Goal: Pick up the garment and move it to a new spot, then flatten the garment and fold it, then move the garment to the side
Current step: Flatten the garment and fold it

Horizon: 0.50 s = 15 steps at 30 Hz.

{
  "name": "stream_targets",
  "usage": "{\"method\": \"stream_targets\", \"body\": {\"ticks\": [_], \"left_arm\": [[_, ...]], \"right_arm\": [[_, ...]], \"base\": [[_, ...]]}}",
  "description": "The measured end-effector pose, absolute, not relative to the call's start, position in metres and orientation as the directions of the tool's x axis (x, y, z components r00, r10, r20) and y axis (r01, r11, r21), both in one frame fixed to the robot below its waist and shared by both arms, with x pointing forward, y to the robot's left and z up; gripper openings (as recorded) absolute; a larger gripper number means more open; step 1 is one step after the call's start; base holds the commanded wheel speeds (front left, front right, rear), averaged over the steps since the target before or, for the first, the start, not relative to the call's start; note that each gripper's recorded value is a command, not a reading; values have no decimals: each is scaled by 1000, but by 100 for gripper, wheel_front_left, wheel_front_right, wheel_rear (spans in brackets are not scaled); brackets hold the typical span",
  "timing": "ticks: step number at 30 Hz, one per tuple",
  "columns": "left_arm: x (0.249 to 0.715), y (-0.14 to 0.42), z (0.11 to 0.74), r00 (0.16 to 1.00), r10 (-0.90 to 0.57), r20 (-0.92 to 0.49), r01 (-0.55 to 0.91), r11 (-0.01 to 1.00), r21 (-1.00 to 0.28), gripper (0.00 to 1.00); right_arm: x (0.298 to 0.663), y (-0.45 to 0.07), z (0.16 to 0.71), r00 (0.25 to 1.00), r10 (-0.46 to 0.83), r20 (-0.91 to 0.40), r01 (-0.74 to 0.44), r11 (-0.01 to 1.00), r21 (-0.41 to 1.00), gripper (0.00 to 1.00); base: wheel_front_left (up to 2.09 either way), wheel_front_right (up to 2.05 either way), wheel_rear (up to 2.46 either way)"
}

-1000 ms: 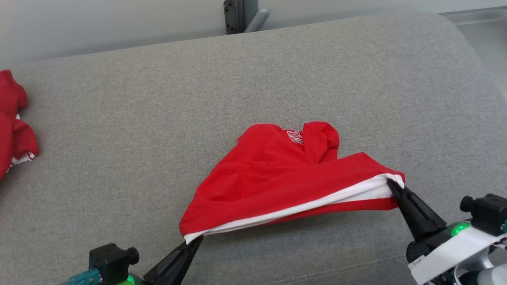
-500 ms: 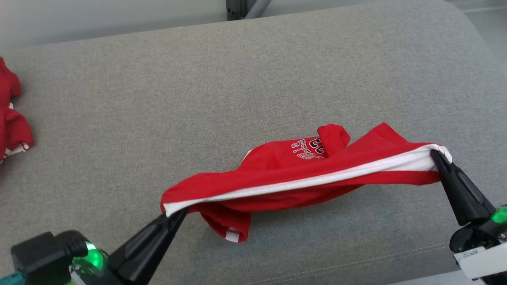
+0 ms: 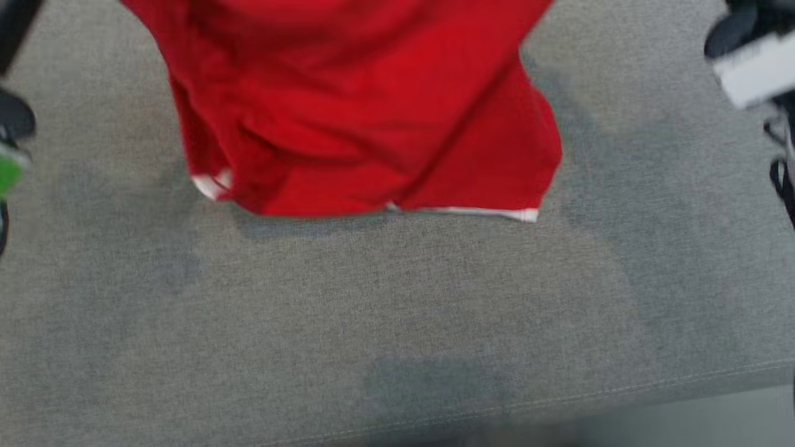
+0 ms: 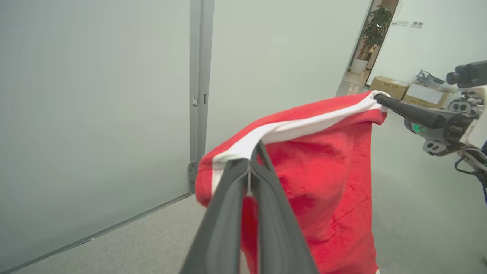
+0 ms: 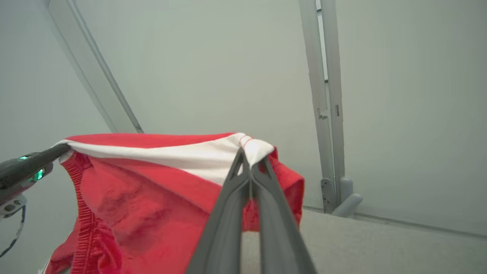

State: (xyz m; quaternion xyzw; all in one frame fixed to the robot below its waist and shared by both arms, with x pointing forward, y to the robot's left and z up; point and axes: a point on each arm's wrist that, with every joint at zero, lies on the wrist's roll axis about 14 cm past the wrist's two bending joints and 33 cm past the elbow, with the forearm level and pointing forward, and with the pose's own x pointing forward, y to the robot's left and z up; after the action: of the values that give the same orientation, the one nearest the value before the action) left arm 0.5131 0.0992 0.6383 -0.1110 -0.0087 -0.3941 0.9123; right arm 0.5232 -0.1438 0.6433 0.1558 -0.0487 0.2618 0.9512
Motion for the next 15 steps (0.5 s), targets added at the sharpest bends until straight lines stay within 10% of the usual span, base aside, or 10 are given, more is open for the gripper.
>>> {"method": "stream_targets", "body": {"ticks": [9,15], "left_arm": [[678,141,663,853,-420,309,468,878,-102,0],[712,136,596,877,-392,279,426,901,-75,0]], "right_arm": [[669,-85,709,823,358,441,-473,861,186,0],[709,-61,649,831,332,447,-460,862,216,0]], "base": [[0,0,0],[0,0,0]]}}
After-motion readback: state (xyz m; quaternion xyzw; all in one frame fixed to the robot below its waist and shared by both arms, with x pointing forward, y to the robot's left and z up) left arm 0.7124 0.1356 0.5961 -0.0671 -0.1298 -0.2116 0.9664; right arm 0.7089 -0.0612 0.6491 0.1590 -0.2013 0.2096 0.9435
